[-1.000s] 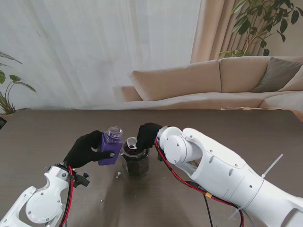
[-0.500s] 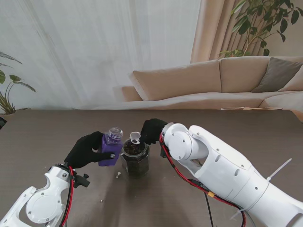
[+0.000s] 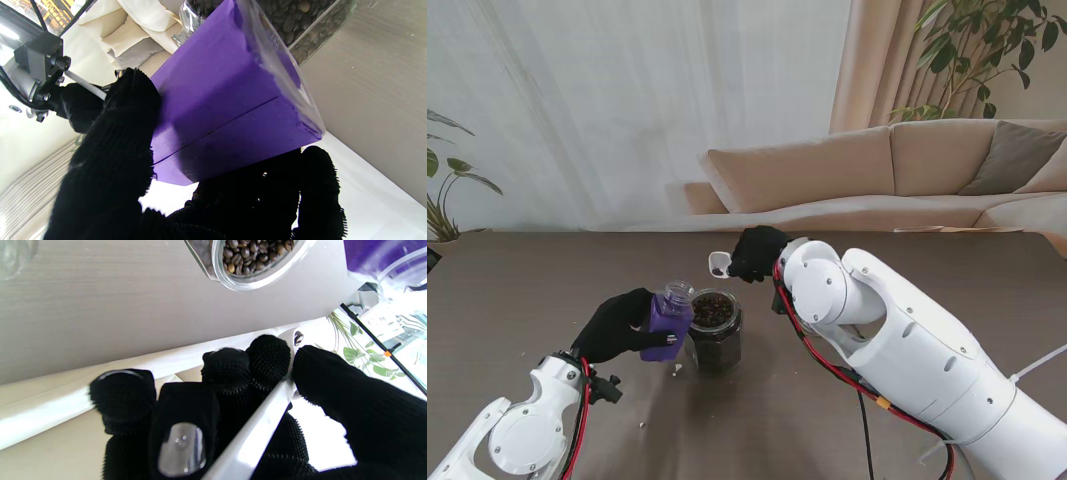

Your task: Portion coffee beans from the glass jar into the coffee jar

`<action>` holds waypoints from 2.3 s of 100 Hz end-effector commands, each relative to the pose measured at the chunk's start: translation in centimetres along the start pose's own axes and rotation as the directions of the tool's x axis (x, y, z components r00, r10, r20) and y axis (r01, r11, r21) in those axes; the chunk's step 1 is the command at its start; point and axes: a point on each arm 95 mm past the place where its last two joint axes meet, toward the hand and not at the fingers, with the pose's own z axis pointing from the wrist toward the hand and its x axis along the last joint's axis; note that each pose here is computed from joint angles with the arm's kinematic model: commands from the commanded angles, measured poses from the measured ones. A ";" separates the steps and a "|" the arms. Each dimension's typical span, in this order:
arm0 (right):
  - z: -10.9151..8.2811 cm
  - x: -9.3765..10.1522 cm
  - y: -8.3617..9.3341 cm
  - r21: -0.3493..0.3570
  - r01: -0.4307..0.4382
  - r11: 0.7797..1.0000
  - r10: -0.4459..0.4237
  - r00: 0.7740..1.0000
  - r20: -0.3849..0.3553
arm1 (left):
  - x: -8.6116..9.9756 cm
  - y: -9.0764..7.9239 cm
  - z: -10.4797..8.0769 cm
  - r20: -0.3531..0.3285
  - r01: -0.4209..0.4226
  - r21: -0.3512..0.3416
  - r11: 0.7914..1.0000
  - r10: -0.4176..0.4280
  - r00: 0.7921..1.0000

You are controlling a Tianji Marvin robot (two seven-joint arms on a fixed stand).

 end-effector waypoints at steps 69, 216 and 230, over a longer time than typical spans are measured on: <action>-2.6 3.5 -0.3 -0.038 -0.014 0.999 0.008 0.991 -0.133 | 0.7 -0.2 1.5 -0.043 0.012 -0.041 0.999 -0.014 0.999; -3.0 3.8 -1.7 -0.172 0.249 0.953 -0.296 0.888 -0.353 | 1.2 -0.3 1.5 -0.087 0.007 -0.028 1.000 -0.009 0.996; -2.8 3.3 -1.4 -0.138 0.201 0.970 -0.237 0.913 -0.331 | 0.8 -0.3 1.1 -0.070 0.003 -0.024 1.000 -0.005 0.998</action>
